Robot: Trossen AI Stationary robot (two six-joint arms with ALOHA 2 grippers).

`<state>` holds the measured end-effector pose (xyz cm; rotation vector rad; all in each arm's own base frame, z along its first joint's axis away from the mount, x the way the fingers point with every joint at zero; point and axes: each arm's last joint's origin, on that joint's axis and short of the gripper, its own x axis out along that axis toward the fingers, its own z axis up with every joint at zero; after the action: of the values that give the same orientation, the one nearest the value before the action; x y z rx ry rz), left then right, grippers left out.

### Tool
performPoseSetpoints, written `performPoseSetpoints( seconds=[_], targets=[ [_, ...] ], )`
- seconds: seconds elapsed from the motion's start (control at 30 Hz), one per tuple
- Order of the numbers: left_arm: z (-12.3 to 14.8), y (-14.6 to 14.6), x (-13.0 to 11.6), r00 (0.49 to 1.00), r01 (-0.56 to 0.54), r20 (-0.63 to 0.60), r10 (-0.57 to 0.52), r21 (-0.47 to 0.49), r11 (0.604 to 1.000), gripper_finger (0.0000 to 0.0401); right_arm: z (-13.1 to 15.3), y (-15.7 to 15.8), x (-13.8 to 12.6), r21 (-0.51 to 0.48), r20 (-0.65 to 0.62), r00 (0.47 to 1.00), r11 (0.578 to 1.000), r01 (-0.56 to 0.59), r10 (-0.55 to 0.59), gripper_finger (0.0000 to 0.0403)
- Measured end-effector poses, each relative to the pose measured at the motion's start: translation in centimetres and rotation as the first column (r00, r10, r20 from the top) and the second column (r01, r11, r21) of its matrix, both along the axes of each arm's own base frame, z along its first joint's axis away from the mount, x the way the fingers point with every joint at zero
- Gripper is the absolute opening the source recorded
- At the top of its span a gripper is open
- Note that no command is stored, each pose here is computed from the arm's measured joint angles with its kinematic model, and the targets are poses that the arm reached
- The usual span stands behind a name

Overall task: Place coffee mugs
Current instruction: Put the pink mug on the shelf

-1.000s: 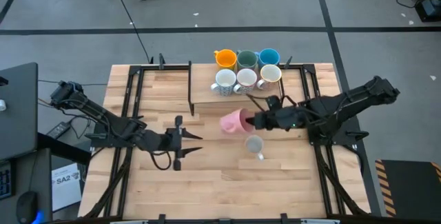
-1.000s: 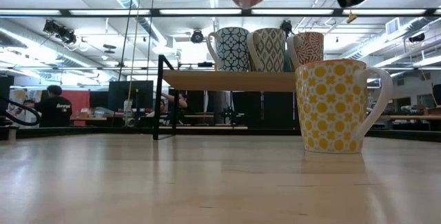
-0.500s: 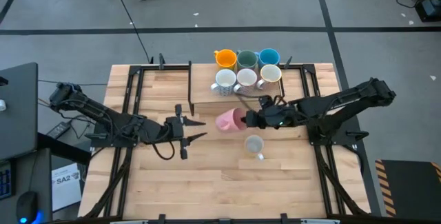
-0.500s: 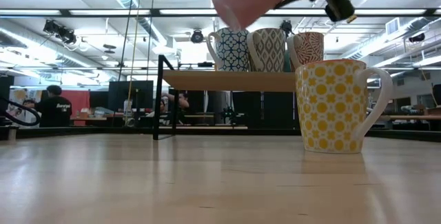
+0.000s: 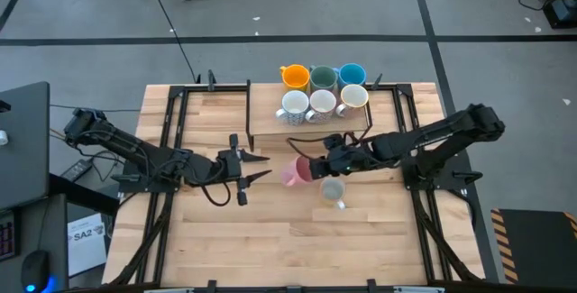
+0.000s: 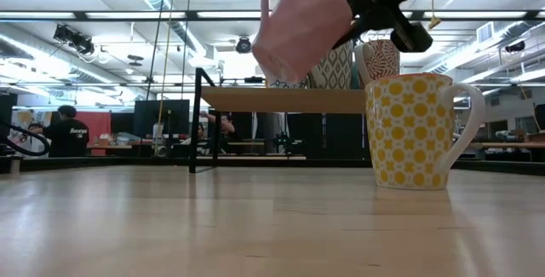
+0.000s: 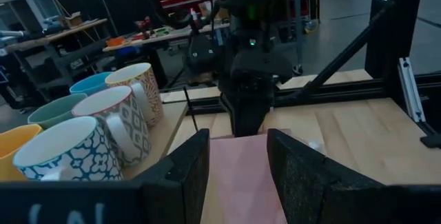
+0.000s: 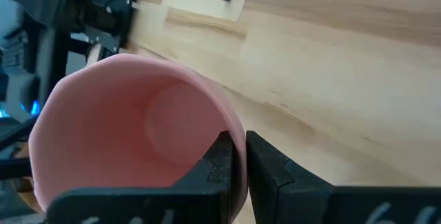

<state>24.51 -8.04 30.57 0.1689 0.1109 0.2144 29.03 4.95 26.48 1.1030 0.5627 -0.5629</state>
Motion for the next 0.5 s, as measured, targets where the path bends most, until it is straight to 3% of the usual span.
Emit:
performPoseSetpoints(
  seconds=[0.2,0.5],
  targets=[
    [-0.2,0.0,0.0,1.000,0.000,-0.017,0.000,0.007,1.000,0.0153,0.9,0.6,1.5,-0.094,-0.091,0.993,0.992,-0.080,0.071,0.0028],
    [-0.6,0.0,-0.1,0.998,0.003,-0.056,-0.002,0.022,1.000,0.0153,1.5,1.5,5.8,-0.216,-0.290,0.937,0.941,-0.261,0.193,0.0029]
  ],
)
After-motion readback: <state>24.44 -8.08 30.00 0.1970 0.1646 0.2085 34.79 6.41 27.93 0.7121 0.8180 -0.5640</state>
